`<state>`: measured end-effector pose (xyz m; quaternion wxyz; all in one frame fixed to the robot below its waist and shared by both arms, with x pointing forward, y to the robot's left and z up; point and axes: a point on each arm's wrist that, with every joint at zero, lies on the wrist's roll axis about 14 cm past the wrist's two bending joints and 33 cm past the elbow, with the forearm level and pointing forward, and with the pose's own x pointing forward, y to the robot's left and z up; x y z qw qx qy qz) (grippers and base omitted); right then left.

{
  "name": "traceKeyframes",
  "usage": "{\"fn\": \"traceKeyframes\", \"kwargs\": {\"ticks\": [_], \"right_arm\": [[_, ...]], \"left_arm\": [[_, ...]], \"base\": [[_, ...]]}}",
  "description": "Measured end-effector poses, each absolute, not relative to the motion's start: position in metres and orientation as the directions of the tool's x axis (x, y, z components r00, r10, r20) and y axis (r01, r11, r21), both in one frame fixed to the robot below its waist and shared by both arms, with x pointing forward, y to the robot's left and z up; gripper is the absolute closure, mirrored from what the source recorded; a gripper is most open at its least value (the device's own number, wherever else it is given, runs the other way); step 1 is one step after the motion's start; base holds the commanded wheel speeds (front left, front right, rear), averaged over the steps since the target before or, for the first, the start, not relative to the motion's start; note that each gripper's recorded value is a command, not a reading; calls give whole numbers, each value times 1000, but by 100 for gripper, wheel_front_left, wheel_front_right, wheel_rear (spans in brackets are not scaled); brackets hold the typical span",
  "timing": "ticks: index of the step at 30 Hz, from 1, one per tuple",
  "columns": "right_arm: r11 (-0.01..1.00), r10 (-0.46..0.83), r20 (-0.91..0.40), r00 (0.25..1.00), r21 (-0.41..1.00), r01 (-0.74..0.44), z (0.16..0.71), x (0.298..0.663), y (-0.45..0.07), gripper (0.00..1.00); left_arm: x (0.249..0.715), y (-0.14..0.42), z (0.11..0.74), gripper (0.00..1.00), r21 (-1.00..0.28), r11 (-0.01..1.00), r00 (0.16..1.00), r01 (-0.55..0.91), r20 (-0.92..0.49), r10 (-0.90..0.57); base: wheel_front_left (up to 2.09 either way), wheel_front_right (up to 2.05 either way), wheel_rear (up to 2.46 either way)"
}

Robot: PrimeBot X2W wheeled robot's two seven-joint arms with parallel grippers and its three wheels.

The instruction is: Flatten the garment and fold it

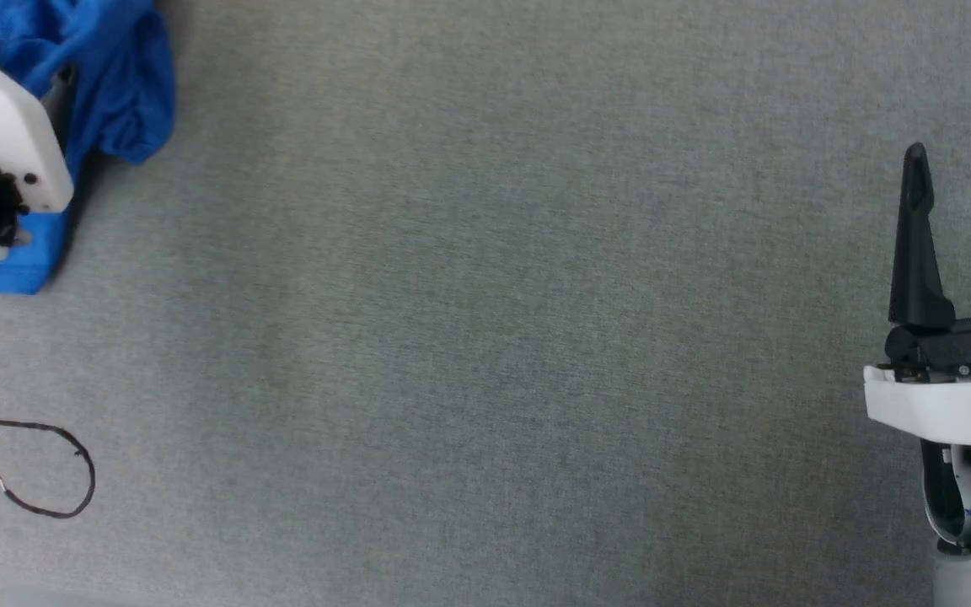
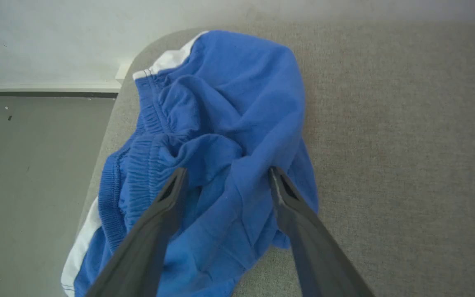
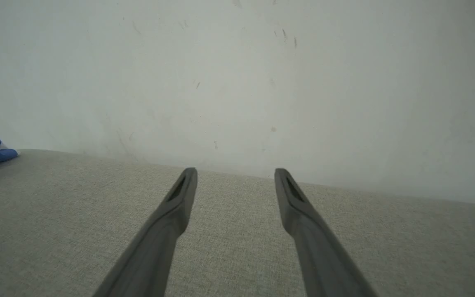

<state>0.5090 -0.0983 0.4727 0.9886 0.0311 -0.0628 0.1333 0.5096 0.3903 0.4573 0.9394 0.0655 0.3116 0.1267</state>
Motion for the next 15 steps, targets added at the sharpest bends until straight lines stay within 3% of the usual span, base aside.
{"fn": "traceKeyframes", "kwargs": {"ticks": [6,11,12,13,15], "right_arm": [[970,234,109,966,45,-240,454,515,-109,0],[972,223,102,969,47,-229,444,520,-113,0],[972,223,101,970,48,-228,442,520,-113,0],[972,222,98,970,49,-228,440,520,-113,0],[972,223,98,970,51,-229,439,521,-112,0]], "left_arm": [[487,394,393,0,189,968,549,-168,-797,251],[488,401,381,0,185,970,479,-159,-844,240],[488,402,380,85,186,970,473,-157,-848,239],[489,403,380,100,190,971,471,-148,-849,238],[493,405,383,100,202,970,484,-137,-840,243]], "base": [[0,0,0],[0,0,0],[0,0,0],[0,0,0],[0,0,0]]}}
